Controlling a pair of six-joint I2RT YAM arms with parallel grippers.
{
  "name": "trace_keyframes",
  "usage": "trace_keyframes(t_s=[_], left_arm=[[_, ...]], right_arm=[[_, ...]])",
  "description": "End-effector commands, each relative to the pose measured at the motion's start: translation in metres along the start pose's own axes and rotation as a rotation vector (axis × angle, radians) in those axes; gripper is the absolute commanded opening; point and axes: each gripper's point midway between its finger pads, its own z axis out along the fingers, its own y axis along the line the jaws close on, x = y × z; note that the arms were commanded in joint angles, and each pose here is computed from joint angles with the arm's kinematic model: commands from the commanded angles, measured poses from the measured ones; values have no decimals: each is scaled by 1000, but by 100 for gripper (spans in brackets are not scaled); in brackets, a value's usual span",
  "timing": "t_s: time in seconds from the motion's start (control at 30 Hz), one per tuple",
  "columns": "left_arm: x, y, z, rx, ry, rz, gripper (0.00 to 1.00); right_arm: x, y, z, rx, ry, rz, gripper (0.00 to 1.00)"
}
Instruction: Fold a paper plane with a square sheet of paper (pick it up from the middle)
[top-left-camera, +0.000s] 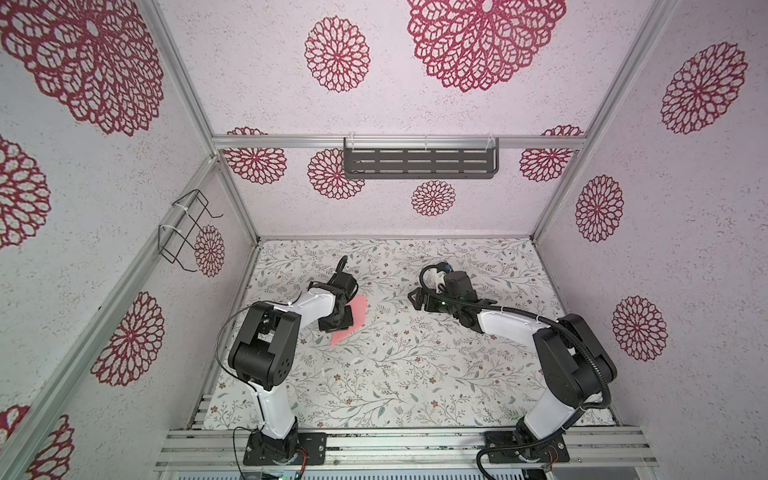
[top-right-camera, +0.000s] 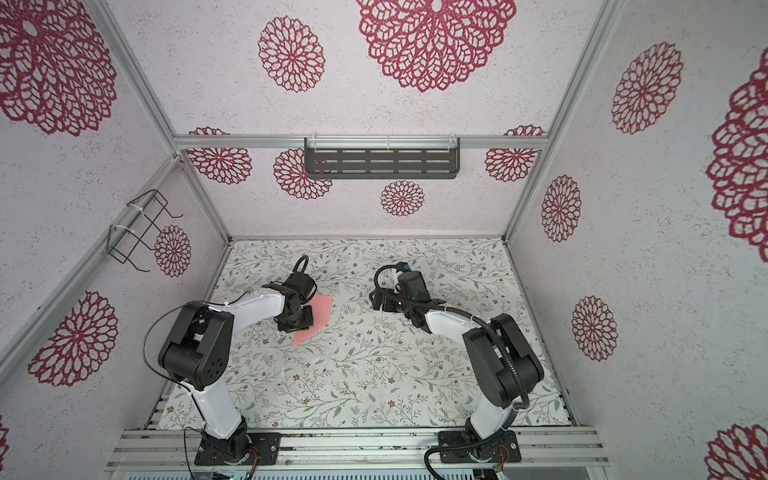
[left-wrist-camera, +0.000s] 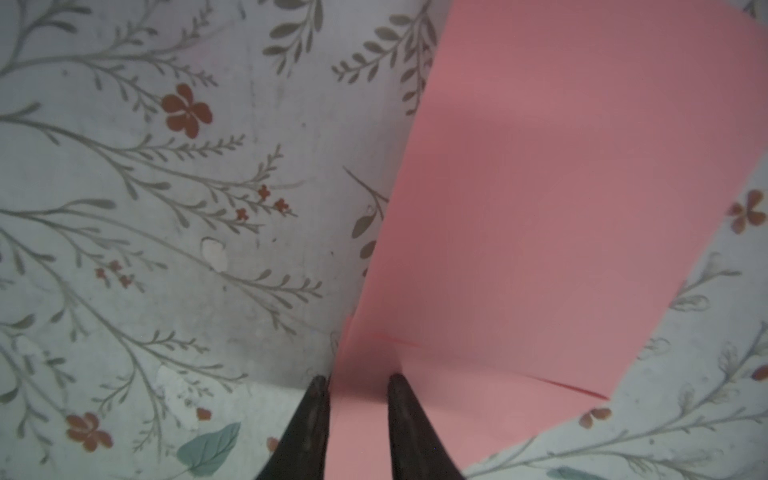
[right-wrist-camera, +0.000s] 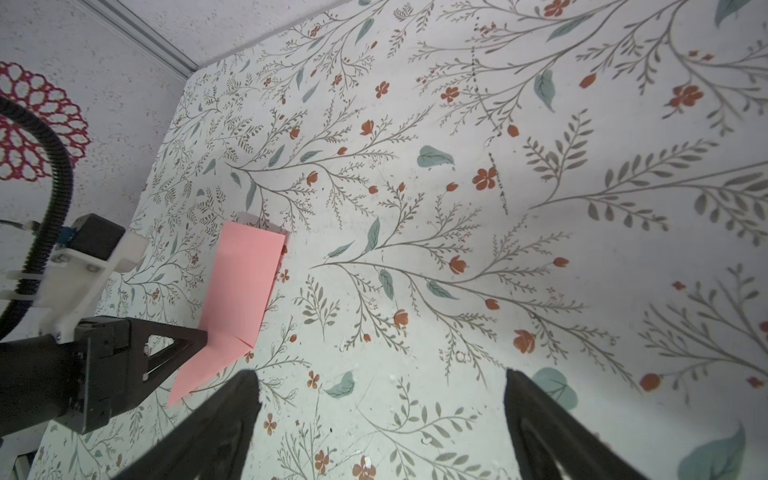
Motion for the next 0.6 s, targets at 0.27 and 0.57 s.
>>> trace_keyframes(t_s=[0.27, 0.57], left_arm=[[2, -47, 3, 110, 17, 141, 21], [18, -131, -1, 245, 37, 270, 22]], right_arm=[[-17, 4, -10, -34, -56, 32, 94], [7, 3, -22, -126, 13, 118, 95]])
